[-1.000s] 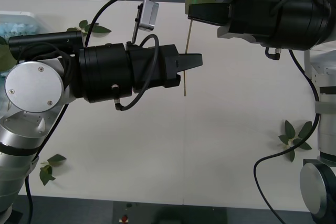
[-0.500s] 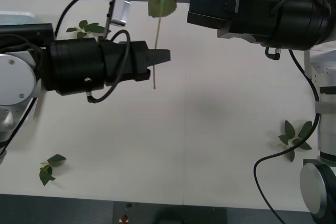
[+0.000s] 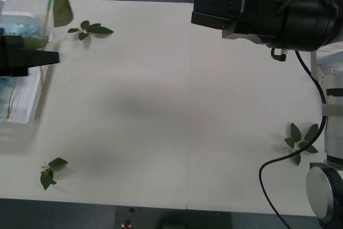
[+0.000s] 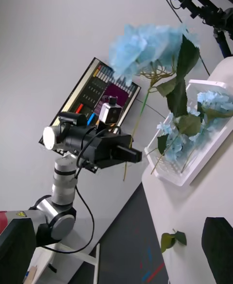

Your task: Put the red flowers into the right box and the blue flowers into the left box

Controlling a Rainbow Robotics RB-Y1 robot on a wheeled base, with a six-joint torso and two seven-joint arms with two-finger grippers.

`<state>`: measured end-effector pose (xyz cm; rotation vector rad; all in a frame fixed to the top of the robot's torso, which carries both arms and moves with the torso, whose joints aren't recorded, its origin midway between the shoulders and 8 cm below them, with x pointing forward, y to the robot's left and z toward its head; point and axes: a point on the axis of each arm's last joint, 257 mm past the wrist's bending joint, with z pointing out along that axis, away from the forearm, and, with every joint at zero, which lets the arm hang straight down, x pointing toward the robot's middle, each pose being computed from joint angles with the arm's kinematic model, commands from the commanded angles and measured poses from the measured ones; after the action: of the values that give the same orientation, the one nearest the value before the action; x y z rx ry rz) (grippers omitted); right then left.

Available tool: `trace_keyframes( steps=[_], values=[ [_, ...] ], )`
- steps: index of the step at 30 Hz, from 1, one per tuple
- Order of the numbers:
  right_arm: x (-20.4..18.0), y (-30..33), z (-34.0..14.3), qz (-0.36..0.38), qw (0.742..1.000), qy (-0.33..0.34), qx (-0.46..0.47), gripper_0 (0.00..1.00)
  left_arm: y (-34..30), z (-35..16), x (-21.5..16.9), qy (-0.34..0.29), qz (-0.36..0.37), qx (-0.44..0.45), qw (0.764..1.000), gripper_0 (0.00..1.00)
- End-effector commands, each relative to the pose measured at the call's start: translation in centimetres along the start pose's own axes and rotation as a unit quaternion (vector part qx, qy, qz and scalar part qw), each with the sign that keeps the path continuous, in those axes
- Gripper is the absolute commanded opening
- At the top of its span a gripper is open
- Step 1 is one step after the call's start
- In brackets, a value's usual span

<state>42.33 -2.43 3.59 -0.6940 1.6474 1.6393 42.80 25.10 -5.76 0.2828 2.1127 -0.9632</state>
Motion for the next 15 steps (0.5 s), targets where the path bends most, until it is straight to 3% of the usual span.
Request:
trace_keyframes(
  steps=[1, 7, 15],
  values=[
    [0.2, 0.2, -0.1, -0.005, 1.0, -0.01, -0.01, 1.0, 5.8, -4.1, 0.1, -0.018, -0.059, -0.067, 0.996, 0.0],
    [-0.6, 0.3, -3.3, -0.016, 0.999, -0.051, 0.003, 1.0, 13.7, -10.0, 0.4, -0.05, -0.075, -0.175, 0.981, 0.0],
    [-0.1, -0.1, -10.3, -0.06, 0.997, -0.021, 0.031, 1.0, 20.8, -14.2, 2.4, -0.065, -0.121, -0.269, 0.953, 0.0]
  ],
)
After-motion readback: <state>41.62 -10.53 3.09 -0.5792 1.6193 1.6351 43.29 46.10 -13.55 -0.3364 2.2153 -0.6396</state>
